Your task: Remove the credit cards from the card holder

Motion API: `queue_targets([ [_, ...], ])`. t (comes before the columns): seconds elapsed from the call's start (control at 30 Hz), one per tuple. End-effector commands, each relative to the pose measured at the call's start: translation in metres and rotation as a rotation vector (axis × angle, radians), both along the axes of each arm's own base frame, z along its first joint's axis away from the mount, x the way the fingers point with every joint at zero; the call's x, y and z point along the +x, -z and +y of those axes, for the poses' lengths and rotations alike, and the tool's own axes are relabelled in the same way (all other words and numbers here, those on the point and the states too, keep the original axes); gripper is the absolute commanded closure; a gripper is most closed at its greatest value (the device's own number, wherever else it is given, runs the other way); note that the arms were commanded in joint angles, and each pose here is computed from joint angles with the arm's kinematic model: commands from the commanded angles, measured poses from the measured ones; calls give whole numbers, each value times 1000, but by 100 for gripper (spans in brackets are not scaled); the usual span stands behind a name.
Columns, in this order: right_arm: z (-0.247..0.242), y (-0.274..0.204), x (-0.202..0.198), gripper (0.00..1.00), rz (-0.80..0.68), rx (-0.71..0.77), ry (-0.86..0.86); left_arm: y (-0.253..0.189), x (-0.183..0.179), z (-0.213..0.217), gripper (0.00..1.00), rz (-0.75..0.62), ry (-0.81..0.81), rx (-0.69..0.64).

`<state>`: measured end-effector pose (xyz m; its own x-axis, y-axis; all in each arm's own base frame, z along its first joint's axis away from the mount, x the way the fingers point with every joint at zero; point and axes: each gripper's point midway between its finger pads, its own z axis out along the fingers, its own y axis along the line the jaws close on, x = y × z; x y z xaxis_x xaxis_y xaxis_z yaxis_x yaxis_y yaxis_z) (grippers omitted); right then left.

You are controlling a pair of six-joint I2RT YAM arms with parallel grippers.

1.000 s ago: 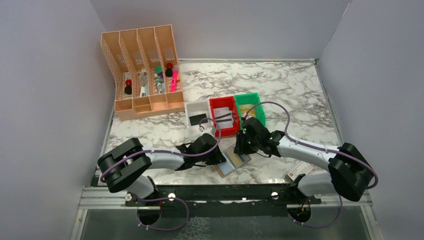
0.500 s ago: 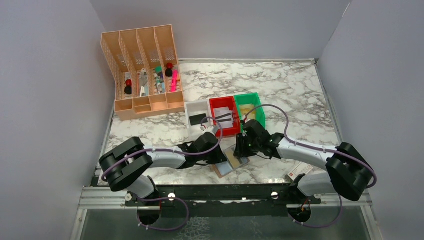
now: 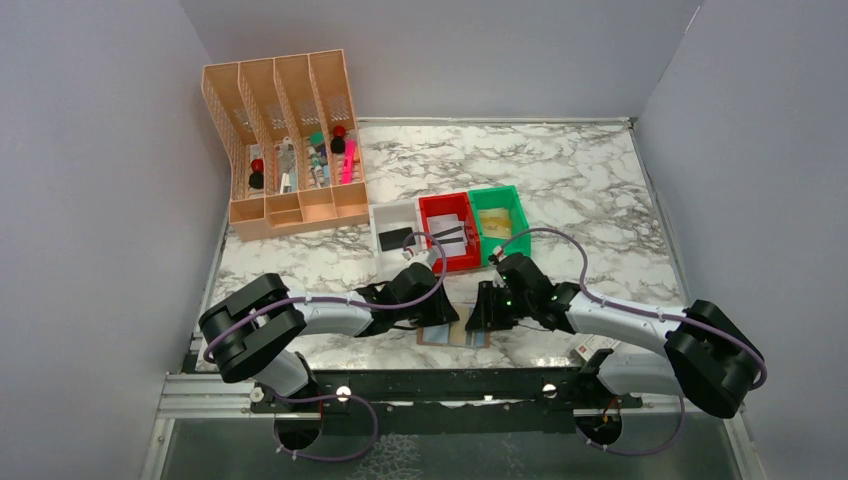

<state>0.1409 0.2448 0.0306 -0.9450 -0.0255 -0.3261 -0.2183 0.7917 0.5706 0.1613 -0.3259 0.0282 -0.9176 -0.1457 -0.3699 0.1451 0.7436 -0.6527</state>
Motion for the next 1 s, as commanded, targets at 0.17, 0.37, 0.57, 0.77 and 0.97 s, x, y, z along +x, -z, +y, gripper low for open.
queue_targets([
  [0.17,3,7,-7,62,50,-34,-54,15,-10,9,63,36,4,34],
  [0.37,7,6,0,62,40,-44,-61,16,-13,9,63,49,12,23],
  [0.57,8,4,4,62,29,-51,-55,16,-12,9,63,41,10,26],
  [0.77,3,4,5,62,21,-62,-26,12,-9,11,57,20,0,26],
  [0.97,13,0,1,62,53,1,-26,14,-15,11,59,39,15,13],
])
